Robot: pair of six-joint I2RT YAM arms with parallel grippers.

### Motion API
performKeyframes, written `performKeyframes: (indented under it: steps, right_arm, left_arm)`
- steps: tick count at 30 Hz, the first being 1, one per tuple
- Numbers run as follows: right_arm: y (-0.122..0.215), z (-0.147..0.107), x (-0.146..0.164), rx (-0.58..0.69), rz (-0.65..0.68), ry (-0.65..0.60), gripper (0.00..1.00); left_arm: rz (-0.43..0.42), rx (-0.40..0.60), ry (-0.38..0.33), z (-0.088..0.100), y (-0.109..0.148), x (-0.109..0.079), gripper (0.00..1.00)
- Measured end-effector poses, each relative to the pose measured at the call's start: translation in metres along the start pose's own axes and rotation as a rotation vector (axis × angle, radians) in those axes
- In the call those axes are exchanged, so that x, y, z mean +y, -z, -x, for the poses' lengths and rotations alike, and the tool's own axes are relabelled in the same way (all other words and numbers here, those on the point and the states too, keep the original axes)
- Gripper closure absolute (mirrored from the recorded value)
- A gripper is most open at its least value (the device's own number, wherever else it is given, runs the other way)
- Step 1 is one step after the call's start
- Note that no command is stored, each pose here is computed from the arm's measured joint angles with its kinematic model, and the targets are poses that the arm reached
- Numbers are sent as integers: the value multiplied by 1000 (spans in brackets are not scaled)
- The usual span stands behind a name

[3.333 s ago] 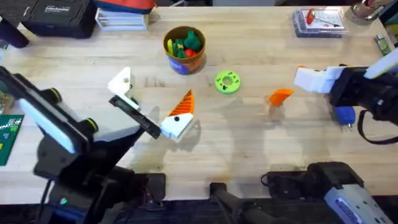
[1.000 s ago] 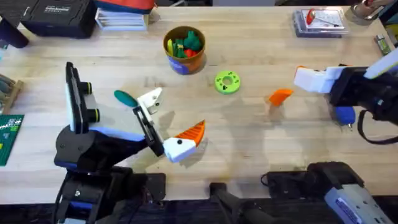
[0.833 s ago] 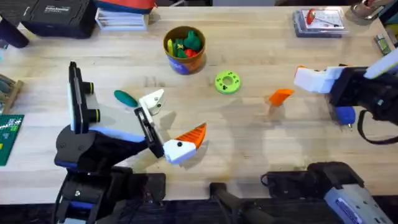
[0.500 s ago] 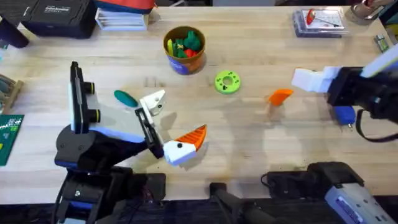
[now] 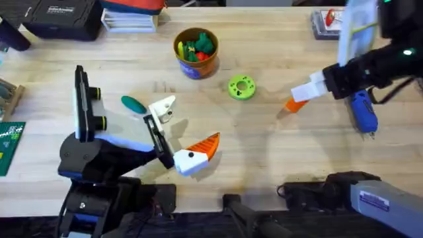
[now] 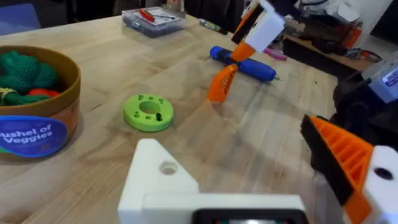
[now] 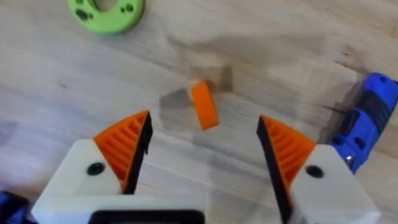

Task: Pick up the gripper from the table and insert it into the empty holder that is missing its gripper. Then pick up a screw, insert it into the mounting hole, and use the screwdriver to tighten it. Finally, clean up the table by picking up the vegetable and placing it into the bucket.

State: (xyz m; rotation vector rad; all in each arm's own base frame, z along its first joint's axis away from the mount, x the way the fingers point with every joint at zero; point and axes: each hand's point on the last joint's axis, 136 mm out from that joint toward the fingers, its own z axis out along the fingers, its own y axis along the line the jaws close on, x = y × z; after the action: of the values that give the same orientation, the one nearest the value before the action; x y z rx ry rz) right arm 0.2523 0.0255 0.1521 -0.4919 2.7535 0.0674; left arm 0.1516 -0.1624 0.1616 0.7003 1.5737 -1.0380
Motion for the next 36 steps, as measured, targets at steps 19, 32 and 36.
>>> performKeyframes:
  steps: [19,32,36]
  right_arm:
    - [-63,-24,-7,291,52,283,278]
    - [-65,-18,-2,259,80,283,992]
    - [-51,-16,0,238,74,258,993]
  left_arm:
    - [0,0,0,0,0,0,15]
    - [0,0,0,0,0,0,15]
    - [0,0,0,0,0,0,14]
